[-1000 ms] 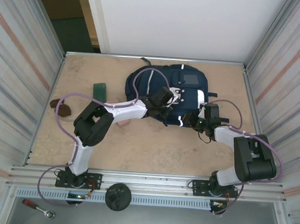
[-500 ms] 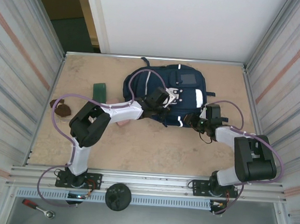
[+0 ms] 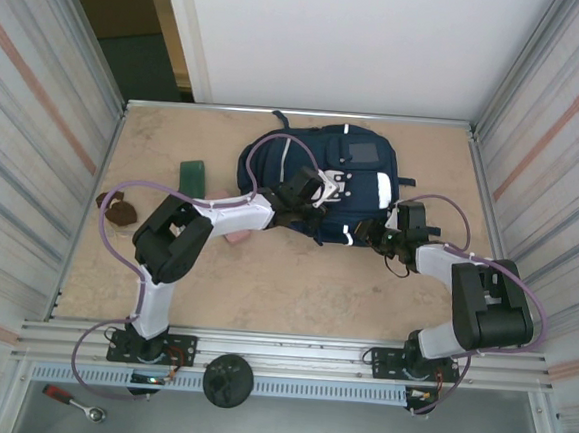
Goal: Pack books, pencil case, and school supplies into a backpack
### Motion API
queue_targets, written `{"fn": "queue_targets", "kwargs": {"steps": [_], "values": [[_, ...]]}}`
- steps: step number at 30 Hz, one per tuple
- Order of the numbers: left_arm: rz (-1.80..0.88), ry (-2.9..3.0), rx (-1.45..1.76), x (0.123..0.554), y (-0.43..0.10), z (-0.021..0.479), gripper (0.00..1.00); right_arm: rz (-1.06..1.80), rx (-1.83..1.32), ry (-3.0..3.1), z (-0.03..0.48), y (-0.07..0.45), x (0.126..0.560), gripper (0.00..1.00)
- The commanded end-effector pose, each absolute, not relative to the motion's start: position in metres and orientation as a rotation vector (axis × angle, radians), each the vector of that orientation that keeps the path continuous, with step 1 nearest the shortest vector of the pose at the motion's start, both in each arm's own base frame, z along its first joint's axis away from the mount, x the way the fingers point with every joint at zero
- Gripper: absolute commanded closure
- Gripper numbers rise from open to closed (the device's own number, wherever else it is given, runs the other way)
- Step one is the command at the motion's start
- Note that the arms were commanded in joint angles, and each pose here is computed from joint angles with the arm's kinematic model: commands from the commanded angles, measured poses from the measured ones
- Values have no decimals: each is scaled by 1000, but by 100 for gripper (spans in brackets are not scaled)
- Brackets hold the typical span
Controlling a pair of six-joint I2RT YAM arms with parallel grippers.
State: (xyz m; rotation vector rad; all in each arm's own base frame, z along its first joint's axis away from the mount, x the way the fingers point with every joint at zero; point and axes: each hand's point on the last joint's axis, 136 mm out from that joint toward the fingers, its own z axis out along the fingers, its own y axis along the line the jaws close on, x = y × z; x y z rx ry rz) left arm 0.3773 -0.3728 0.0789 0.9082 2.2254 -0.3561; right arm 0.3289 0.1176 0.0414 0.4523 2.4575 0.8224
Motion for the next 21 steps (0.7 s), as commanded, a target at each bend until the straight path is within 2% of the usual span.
{"fn": "queue_targets", "kwargs": {"steps": [1,10,17,21], "values": [[-228,2305,860,388,-336,68,87,702,591,2539,12,94,313,68],[-244,2310,850,386,-335,68,86,705,594,2539,11,94,313,68],[-248,2295,831,387,-333,76,98,706,593,2541,11,95,312,68],[-230,2269,807,389,-327,86,100,687,605,2549,8,92,312,68]]}}
